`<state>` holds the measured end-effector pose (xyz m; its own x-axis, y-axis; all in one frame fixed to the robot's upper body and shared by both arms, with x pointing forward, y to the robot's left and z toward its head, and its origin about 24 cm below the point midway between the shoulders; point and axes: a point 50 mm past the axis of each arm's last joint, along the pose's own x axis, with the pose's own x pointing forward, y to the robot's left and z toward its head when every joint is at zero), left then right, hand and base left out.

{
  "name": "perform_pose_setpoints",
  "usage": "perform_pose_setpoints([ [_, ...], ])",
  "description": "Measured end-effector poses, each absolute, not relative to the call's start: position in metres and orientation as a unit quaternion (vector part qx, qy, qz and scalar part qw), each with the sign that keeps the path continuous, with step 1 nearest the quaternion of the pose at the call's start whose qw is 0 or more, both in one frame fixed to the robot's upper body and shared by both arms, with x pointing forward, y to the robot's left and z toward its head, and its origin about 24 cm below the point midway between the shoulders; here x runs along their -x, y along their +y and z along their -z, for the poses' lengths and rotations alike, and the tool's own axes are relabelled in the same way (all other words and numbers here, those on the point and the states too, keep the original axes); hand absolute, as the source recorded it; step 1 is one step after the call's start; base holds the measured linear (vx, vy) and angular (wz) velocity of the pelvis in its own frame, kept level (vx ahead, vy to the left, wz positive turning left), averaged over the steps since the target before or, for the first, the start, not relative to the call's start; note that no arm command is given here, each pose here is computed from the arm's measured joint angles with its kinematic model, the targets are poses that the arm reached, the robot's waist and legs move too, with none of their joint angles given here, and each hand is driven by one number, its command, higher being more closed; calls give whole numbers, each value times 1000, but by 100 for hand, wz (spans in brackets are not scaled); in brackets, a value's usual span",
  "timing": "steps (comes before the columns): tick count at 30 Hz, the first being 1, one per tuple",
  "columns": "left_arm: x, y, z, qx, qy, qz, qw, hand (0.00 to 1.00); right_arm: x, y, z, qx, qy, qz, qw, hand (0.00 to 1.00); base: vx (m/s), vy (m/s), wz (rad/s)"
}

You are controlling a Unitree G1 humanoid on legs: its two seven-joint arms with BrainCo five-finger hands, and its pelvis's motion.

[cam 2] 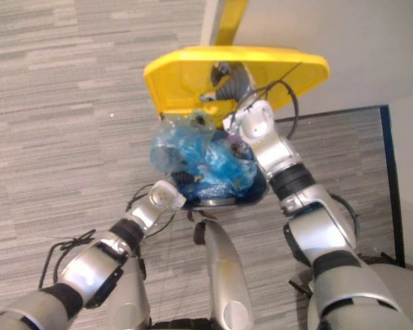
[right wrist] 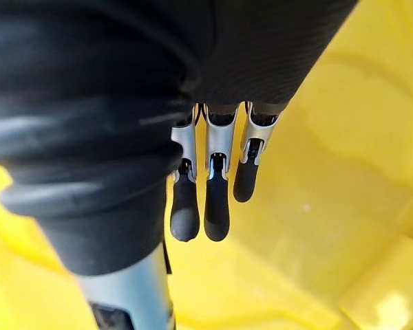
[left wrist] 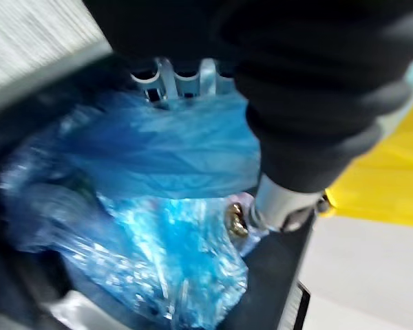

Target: Gather rubbish on tea table into small bin, then transfer packed bag to large trash can.

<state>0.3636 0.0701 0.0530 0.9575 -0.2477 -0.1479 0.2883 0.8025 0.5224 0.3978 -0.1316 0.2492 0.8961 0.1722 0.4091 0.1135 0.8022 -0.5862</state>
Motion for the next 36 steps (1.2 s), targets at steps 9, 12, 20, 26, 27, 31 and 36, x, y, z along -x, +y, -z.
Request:
perform_pose_setpoints([
  [9,-331,121,-15,-224,78,101,966,0,-391,-189,-189,294,-129,43,946,0,1,30,13],
  [12,-306,145,14,-197,127,82,969,0,-383,-208,-162,298,-87,56,949,0,-19,56,13],
  [20,-196,213,106,-147,347,-1,926,0,-336,-223,-57,266,51,51,961,0,-32,62,5],
  [26,-154,228,131,-149,431,-26,889,0,-272,-204,32,232,180,11,956,0,-133,100,-30],
  [27,-153,226,132,-148,433,-25,889,0,-256,-203,47,223,208,10,952,0,-142,78,-38],
  [31,-140,235,136,-146,457,-52,876,0,-200,-205,104,191,344,20,919,0,-99,-44,-5],
  [36,-139,219,139,-105,455,-78,881,0,-133,-222,140,116,462,118,871,0,42,-124,-18],
])
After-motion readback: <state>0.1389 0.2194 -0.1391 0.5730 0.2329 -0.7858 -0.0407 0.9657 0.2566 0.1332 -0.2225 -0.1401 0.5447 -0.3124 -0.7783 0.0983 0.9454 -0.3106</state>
